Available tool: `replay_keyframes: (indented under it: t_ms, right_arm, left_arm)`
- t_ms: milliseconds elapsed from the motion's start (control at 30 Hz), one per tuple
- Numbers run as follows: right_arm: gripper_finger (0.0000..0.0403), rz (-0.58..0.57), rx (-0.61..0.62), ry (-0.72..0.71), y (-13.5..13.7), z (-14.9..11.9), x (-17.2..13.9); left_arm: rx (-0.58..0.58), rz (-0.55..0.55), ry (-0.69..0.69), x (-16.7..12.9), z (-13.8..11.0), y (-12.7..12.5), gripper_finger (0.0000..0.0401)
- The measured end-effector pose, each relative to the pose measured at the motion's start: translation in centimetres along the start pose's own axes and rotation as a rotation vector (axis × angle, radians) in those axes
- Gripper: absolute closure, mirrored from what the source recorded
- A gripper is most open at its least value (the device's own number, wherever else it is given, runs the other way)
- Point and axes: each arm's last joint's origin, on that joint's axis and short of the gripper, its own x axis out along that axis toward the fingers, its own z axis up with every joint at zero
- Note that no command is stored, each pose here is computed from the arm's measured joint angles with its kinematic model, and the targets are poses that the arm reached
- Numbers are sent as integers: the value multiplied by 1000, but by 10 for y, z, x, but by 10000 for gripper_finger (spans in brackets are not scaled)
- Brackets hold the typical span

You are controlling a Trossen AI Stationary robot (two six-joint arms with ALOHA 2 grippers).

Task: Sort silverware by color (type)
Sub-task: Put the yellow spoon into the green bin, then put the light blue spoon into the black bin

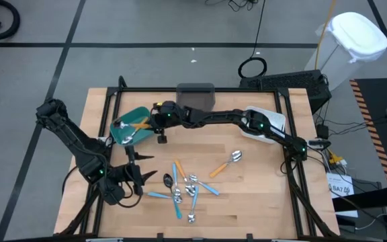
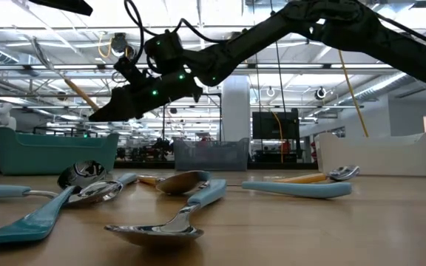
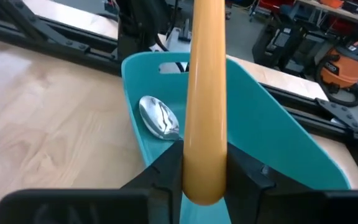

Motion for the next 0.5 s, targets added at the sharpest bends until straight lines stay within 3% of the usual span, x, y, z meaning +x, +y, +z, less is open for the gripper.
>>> replay_keyframes:
  t_ms: [500]
  right_arm:
    - [313, -27, 0, 33, 0, -2, 0]
  left_arm:
    - [3, 6, -2, 0, 0, 0, 133]
